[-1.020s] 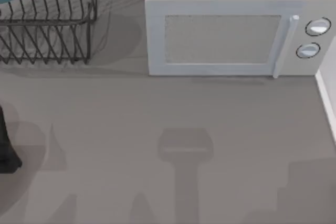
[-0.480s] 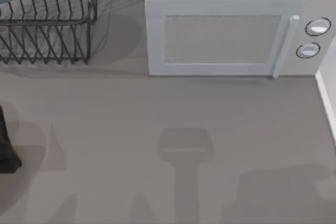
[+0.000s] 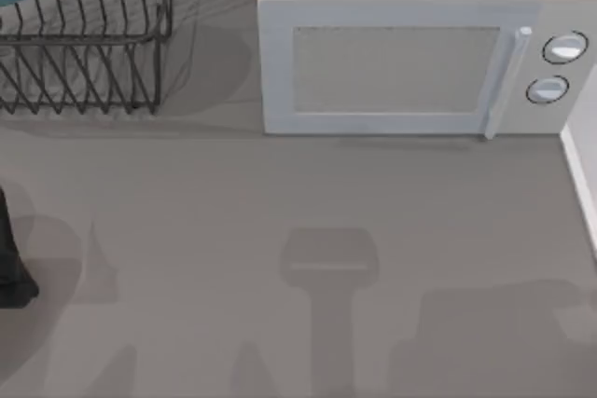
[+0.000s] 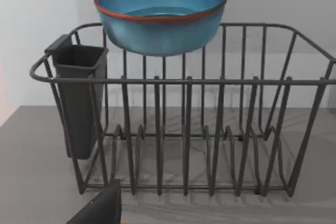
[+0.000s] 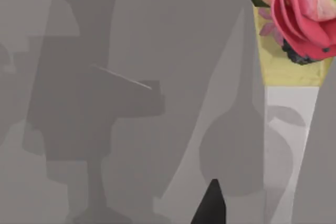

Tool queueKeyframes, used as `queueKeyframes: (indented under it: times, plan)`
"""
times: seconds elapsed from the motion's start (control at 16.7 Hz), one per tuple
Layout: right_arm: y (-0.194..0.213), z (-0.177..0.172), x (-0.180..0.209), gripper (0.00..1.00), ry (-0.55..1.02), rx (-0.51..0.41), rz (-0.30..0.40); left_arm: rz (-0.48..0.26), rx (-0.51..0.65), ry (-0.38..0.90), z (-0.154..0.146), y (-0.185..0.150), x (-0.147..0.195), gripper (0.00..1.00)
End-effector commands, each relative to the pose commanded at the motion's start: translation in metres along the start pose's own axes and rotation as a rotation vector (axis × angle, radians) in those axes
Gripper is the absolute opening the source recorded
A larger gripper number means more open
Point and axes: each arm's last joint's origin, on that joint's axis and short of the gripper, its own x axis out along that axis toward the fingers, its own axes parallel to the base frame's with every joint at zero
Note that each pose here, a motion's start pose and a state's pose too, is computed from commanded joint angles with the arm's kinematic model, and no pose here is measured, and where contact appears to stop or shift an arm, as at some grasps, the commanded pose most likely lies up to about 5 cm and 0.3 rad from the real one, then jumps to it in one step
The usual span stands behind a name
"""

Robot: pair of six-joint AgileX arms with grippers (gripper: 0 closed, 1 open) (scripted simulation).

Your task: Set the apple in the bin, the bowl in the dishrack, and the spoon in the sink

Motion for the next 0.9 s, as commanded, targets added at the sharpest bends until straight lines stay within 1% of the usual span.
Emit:
queueKeyframes:
  times: [0.12,0.24,0.54,0.72,0.9]
  plan:
    - [-0.007,0.019,-0.005,0.0,0.022,0.0,0.009,0.0,0.0,0.0,0.0,0.0,0.0,1.0]
    - [-0.016,0.045,-0.012,0.0,0.046,-0.003,0.018,0.0,0.0,0.0,0.0,0.0,0.0,1.0]
    - [-0.043,0.133,-0.025,0.0,0.069,-0.01,0.023,0.0,0.0,0.0,0.0,0.0,0.0,1.0]
    - [-0.055,0.184,-0.023,0.0,0.064,-0.011,0.019,0.0,0.0,0.0,0.0,0.0,0.0,1.0]
    - [-0.061,0.223,-0.012,0.0,0.047,-0.01,0.011,0.0,0.0,0.0,0.0,0.0,0.0,1.0]
